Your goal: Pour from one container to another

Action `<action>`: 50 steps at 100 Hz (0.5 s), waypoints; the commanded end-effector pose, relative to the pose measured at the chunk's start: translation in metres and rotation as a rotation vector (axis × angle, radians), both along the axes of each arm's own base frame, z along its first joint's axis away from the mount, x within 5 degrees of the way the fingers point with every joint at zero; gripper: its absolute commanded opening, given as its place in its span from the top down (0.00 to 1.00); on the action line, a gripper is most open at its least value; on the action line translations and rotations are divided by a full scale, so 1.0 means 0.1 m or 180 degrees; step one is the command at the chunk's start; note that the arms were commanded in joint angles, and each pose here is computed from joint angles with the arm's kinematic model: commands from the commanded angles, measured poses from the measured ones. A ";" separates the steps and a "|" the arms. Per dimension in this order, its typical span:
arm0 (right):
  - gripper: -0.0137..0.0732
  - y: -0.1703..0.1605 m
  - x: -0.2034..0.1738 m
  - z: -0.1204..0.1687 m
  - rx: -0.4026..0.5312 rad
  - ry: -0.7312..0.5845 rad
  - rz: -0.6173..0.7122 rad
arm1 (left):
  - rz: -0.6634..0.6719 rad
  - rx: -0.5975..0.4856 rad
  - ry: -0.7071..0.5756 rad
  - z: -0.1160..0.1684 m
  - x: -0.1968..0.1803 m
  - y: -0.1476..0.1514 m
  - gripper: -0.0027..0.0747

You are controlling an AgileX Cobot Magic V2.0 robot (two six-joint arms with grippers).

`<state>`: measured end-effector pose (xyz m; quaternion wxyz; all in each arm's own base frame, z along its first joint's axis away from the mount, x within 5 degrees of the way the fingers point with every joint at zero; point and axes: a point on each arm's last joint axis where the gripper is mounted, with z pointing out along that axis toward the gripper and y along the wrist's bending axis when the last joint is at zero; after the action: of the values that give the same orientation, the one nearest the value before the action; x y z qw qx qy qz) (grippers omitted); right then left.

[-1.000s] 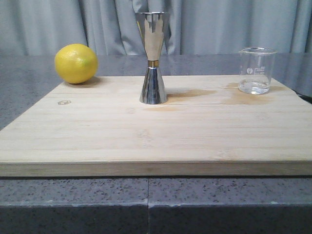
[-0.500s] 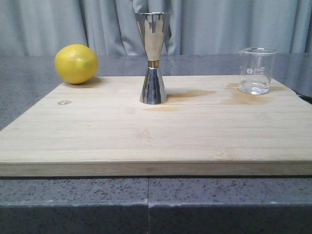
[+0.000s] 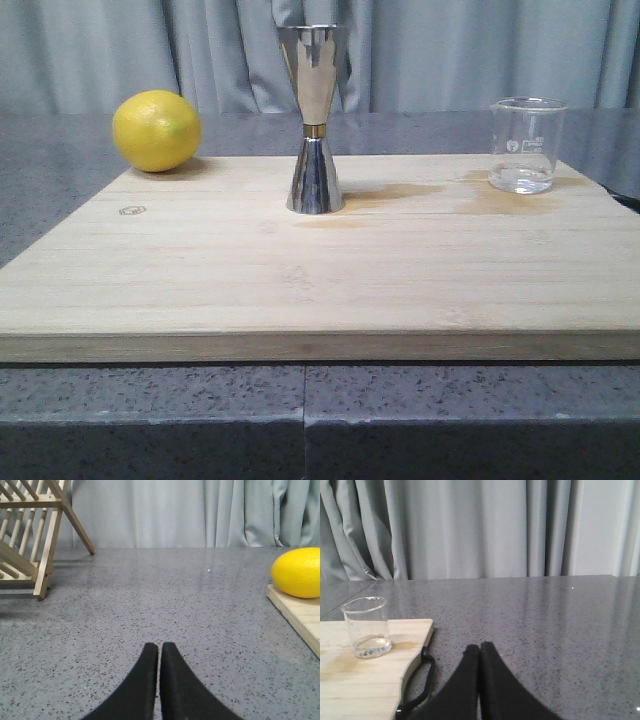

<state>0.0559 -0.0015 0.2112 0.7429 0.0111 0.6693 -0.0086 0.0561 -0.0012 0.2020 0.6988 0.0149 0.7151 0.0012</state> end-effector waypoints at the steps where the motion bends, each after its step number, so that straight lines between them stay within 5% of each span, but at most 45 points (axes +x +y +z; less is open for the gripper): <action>1: 0.93 0.01 -0.03 0.07 -0.0077 -0.0360 0.0011 | 0.0011 -0.0026 -0.0243 -0.01 0.00 0.00 0.99; 50: 0.93 0.01 -0.03 0.07 -0.0088 -0.0331 0.0008 | 0.0011 -0.0026 -0.0243 -0.01 0.00 0.00 0.99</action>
<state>0.0557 -0.0014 0.2124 0.7473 0.0076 0.6643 -0.0114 0.0561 -0.0012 0.2020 0.6988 0.0149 0.7151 0.0012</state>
